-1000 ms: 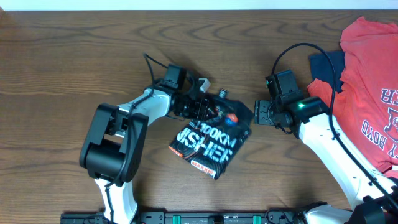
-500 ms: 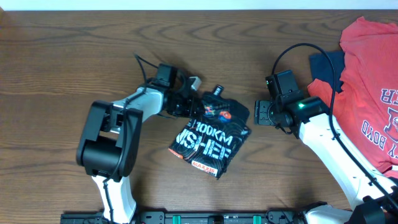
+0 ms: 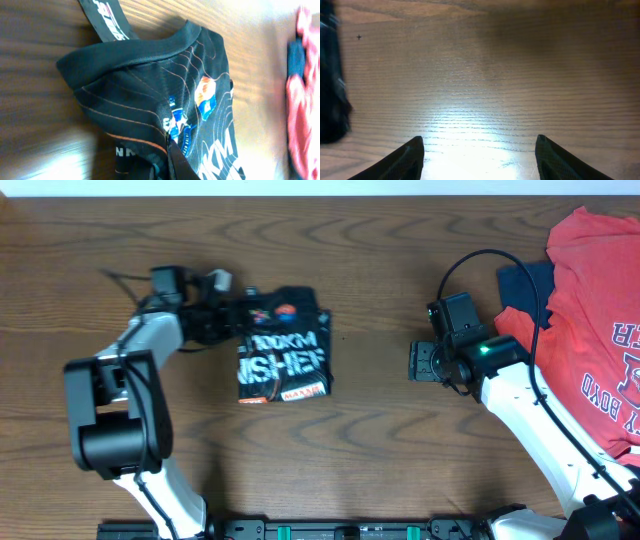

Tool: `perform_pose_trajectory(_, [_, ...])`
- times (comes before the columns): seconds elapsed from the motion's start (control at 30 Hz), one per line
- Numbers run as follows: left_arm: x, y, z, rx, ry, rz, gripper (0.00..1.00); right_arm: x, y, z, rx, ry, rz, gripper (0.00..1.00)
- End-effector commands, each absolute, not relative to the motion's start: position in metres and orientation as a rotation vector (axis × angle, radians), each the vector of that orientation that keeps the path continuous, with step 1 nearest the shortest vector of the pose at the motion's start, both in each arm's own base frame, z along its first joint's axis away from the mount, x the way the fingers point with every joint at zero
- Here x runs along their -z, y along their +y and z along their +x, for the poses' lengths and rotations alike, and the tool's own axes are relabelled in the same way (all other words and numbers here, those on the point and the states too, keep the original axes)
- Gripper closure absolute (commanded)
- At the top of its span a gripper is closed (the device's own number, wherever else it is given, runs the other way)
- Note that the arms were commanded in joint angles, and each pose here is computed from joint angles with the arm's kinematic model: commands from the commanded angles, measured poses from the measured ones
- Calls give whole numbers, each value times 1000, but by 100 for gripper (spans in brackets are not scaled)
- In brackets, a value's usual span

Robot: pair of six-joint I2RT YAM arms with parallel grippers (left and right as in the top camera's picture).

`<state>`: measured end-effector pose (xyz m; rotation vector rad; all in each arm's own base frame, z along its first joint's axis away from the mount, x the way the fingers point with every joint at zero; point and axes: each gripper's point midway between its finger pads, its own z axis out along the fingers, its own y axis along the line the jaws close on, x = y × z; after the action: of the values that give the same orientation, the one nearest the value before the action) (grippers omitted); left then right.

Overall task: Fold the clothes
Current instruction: 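Grasp the bundle's top edge with both grippers and straighten it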

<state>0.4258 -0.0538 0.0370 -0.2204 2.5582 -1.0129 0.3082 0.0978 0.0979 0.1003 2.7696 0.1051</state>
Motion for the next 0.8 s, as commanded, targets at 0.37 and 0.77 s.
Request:
perform_pose_trajectory(0.37, [-31,-57,424,885,2634,-290,28,-114,147,317,-446,2687,-195,28])
perform_pose_trajectory(0.77, [-24,-56,416,838,2685,-311,27,-142,220,387,-701,2524,-507,27])
